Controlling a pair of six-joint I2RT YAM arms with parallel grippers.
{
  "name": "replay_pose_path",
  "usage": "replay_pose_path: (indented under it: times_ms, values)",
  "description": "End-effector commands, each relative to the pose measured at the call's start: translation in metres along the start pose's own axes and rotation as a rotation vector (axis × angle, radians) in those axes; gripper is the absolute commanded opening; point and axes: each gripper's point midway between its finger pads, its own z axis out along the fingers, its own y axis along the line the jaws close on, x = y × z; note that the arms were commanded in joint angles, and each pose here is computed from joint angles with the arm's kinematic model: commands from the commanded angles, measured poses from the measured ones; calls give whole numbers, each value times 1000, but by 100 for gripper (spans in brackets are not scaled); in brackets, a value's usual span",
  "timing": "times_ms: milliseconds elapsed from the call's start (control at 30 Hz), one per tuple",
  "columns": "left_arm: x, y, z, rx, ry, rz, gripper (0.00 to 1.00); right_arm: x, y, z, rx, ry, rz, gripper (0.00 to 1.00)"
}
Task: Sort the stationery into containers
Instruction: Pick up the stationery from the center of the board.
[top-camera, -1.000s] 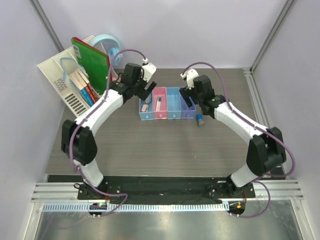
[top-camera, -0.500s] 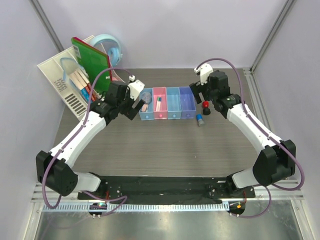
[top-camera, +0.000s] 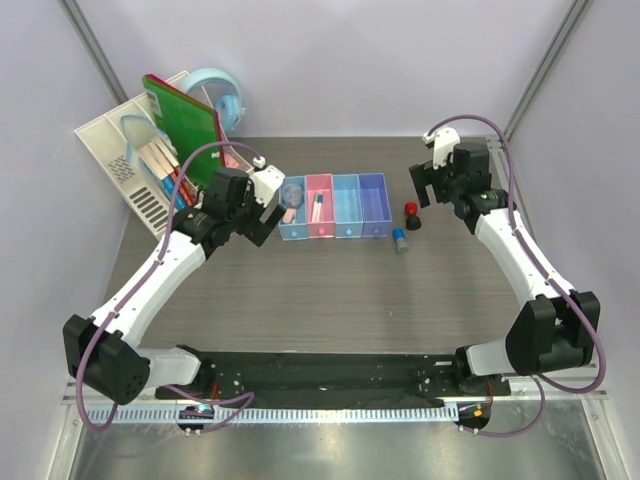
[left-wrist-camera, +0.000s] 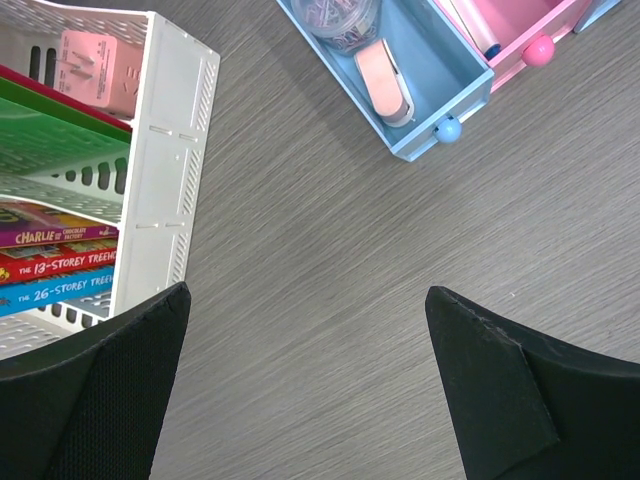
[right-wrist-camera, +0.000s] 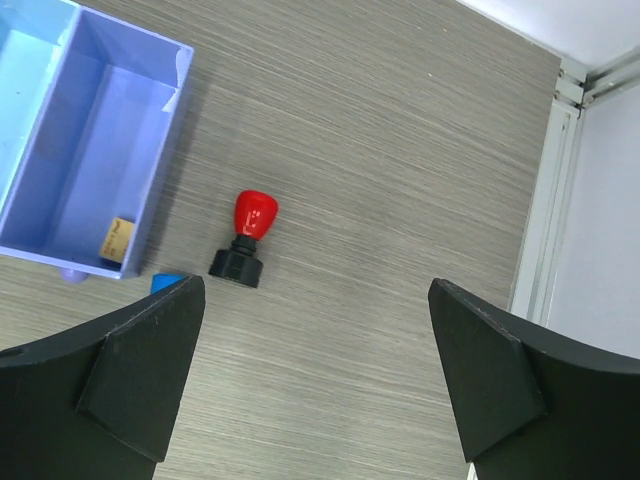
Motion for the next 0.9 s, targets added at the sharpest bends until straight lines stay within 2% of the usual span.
replay_pose_path:
  times_ms: [0,167,367,867]
  values:
    - [-12,3,-3,4,-43,-6,100,3,-11,1,-29,-16,23,100]
    - [-7,-2,0,28,-46,-21,100,30,-16,23,-98,57,46,99]
    - [-1,-14,14,82,-23,-30,100,70,5,50,-197,166,19,100]
    - [-7,-22,27,142,-12,-22,100,91,34,98,-328,249,140,94]
